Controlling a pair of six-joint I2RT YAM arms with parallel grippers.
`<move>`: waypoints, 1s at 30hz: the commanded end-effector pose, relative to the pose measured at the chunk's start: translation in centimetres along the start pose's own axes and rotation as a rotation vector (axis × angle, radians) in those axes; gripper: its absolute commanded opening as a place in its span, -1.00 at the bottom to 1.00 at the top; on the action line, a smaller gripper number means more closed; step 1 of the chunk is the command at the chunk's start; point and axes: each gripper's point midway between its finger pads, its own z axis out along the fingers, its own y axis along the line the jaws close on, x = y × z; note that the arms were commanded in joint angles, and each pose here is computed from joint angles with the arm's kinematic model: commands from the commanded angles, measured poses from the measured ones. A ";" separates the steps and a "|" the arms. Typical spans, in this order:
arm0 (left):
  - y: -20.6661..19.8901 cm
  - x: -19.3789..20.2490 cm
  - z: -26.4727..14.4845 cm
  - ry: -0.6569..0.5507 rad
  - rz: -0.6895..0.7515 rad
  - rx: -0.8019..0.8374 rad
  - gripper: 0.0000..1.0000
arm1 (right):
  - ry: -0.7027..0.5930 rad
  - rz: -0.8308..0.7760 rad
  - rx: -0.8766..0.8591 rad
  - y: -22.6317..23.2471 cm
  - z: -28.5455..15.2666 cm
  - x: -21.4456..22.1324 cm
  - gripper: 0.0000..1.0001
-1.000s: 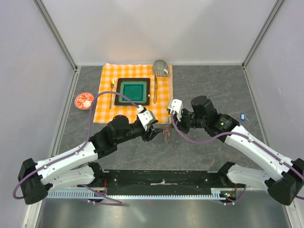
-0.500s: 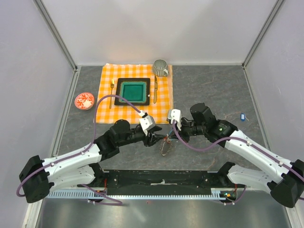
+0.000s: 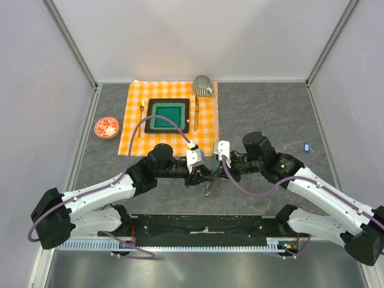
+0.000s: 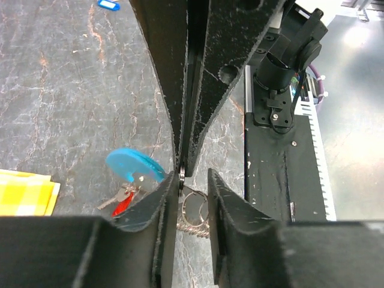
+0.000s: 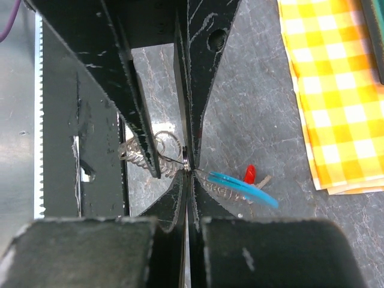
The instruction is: Put the keys on the keyring
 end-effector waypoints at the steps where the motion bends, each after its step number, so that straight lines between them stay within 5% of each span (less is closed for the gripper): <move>1: -0.9 -1.6 0.4 -0.008 0.056 0.089 -0.48 | -0.068 -0.069 -0.017 0.3 -0.3 -1.9 -1.00; 13: -0.9 -0.8 0.0 0.044 0.020 0.086 -0.96 | -0.067 -0.070 -0.001 0.2 -0.3 -1.7 -1.00; 18: 0.4 -0.4 -0.5 -0.016 0.029 -0.009 -0.96 | -0.145 -0.024 0.098 -0.7 -1.1 -2.8 -0.43; 23: 1.7 -4.2 -2.5 -0.293 0.043 -0.141 -0.96 | -0.347 0.047 0.247 -2.0 -2.0 -3.8 -0.42; 30: 2.2 -6.1 -4.2 -0.436 0.043 -0.195 -0.97 | -0.468 0.089 0.159 -0.7 -0.9 -3.8 -0.39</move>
